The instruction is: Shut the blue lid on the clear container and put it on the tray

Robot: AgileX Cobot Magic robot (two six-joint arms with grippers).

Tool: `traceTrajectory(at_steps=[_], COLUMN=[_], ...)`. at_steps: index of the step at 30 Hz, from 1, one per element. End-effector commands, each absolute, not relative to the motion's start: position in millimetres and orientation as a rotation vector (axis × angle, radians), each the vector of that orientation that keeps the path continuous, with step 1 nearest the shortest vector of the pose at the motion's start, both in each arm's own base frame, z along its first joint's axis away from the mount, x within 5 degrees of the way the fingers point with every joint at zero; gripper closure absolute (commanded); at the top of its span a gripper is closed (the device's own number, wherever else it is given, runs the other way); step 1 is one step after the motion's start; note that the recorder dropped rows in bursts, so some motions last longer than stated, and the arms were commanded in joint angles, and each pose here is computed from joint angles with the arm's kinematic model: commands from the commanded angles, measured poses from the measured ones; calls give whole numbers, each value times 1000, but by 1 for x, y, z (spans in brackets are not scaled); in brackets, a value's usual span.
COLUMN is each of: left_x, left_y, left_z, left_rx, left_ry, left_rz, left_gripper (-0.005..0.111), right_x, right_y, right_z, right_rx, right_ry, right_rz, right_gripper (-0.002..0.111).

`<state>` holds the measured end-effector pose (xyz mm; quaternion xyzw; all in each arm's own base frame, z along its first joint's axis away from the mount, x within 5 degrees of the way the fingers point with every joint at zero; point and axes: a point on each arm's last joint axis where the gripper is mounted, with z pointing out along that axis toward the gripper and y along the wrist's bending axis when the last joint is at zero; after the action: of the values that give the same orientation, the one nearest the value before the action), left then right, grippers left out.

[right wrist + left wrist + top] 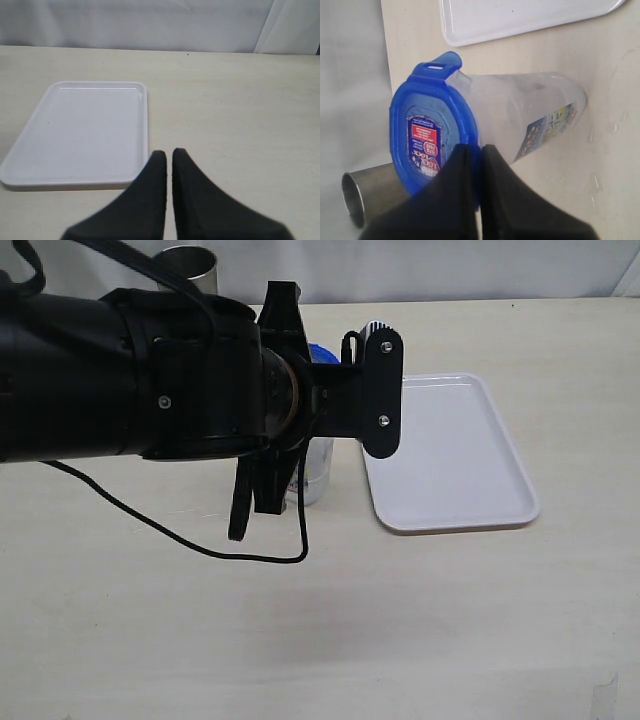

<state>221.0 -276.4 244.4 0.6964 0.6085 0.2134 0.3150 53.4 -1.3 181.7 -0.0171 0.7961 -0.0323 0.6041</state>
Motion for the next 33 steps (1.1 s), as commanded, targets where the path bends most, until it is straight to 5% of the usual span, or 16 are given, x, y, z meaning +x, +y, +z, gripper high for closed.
traceTrajectory(at_steps=[1,33], left_x=[219,218], left_y=[-274,-276], left_z=[246,251], left_rx=[1829,1796], left_ry=[1629,1618], left_rz=[566,518], left_gripper=[106,107], right_x=[54,54], right_y=[-1,-1], right_z=[182,182], right_rx=[-37,-37], right_ry=[1825,1825], right_rz=[-74,-74], right_gripper=[104,104])
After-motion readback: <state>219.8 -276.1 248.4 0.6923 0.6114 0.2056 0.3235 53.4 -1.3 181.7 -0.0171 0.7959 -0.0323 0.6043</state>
